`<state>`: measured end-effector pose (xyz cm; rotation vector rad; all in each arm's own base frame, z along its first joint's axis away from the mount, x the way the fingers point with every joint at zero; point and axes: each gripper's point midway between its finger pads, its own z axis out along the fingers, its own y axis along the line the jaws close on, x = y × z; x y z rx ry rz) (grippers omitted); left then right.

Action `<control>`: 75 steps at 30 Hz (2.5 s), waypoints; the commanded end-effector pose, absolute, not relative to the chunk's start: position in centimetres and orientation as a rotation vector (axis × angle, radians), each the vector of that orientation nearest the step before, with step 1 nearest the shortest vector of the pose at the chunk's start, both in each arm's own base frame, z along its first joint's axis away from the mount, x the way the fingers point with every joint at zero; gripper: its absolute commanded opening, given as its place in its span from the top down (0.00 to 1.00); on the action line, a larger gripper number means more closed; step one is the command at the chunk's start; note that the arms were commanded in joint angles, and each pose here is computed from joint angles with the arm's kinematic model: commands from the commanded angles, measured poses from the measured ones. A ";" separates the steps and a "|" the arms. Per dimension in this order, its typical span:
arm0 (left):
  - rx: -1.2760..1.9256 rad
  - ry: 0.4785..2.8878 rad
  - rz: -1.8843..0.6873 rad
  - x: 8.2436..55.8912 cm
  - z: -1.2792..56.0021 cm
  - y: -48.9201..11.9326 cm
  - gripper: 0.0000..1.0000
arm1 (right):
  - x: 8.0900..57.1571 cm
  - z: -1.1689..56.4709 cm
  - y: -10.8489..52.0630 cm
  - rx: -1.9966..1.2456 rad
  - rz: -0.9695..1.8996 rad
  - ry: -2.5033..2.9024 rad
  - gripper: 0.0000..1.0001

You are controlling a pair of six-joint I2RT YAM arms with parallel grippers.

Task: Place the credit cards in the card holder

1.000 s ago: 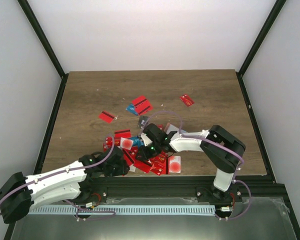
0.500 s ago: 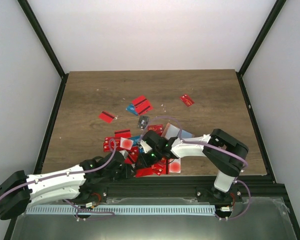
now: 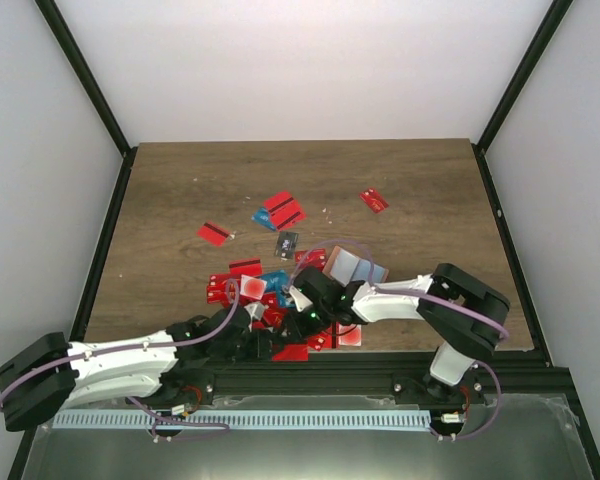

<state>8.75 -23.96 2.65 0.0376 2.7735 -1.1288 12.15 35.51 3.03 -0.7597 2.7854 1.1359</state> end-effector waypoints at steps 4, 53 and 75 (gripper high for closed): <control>0.030 2.941 -0.842 6.9 -0.6 -20.6 0.49 | 12.5 3.1 33.2 -0.663 1.003 2.796 0.64; 0.353 2.583 -1.040 10.0 7.3 -25.8 0.96 | 13.0 12.4 28.1 -0.571 1.171 2.439 0.27; 1.070 2.401 -1.416 7.8 19.0 -30.3 0.96 | 12.1 20.5 25.7 -0.674 1.535 2.032 0.06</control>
